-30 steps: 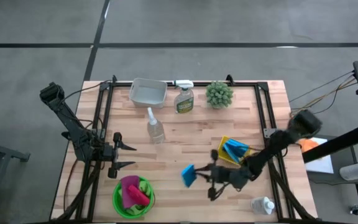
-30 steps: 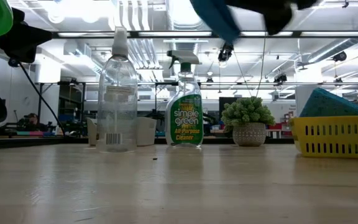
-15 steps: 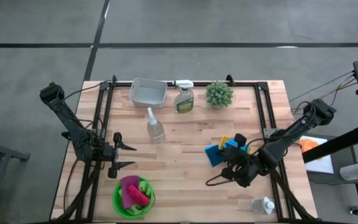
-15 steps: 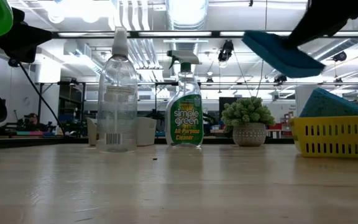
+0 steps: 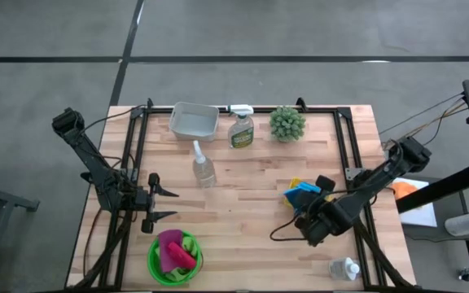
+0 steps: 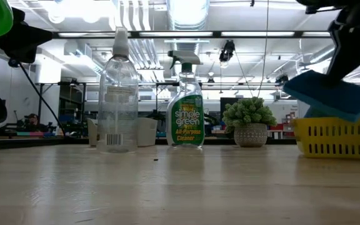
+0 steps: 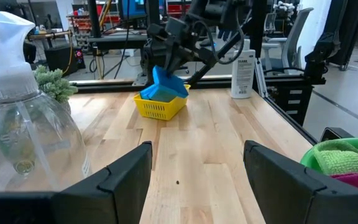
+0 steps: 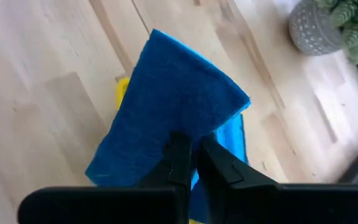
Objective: Pick & Place Kitchen Items
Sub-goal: Put the blue sponge into the yellow bin
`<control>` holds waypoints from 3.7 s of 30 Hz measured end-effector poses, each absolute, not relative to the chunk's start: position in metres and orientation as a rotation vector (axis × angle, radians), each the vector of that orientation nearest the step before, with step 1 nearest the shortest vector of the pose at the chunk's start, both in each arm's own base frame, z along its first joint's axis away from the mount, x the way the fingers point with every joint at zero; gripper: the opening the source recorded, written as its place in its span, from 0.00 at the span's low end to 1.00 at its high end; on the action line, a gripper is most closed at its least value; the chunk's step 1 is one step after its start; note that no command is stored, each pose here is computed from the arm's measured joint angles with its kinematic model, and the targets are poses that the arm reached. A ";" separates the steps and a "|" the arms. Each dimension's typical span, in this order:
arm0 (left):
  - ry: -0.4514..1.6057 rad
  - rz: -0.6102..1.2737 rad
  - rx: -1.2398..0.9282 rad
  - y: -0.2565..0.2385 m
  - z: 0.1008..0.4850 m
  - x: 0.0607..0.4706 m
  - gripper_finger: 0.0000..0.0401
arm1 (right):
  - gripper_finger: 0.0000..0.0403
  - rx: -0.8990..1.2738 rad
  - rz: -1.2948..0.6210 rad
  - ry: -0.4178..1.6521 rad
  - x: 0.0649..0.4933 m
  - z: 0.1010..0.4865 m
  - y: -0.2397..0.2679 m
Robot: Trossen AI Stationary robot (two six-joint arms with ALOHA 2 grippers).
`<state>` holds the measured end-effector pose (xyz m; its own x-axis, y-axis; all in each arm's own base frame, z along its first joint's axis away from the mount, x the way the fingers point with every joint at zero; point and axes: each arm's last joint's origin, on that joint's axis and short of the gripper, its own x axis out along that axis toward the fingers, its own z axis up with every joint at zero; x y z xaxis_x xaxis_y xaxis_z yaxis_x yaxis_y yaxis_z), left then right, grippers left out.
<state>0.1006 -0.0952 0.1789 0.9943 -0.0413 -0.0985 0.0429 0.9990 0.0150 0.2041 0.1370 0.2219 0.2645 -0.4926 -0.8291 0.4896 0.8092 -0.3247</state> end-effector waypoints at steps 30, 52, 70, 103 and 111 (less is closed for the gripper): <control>0.098 -0.043 0.017 -0.095 0.179 0.101 0.63 | 0.04 -0.263 -0.844 1.472 0.227 0.208 0.138; 0.100 -0.043 0.019 -0.095 0.179 0.101 0.63 | 0.04 -0.139 -0.733 1.323 0.230 0.261 0.138; 0.100 -0.043 0.019 -0.095 0.179 0.101 0.63 | 0.04 -0.063 -0.074 0.826 0.269 0.295 0.174; 0.103 -0.046 0.022 -0.095 0.178 0.100 0.63 | 0.04 0.166 -0.258 0.500 0.105 0.254 0.056; 0.104 -0.046 0.022 -0.095 0.178 0.100 0.63 | 0.04 0.183 -0.430 0.775 0.095 0.273 0.051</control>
<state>0.1005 -0.0952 0.1782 0.9936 -0.0446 -0.1038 0.0469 0.9987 0.0201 0.0951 0.0507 0.2735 0.6332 -0.3077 -0.7102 0.4399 0.8980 0.0032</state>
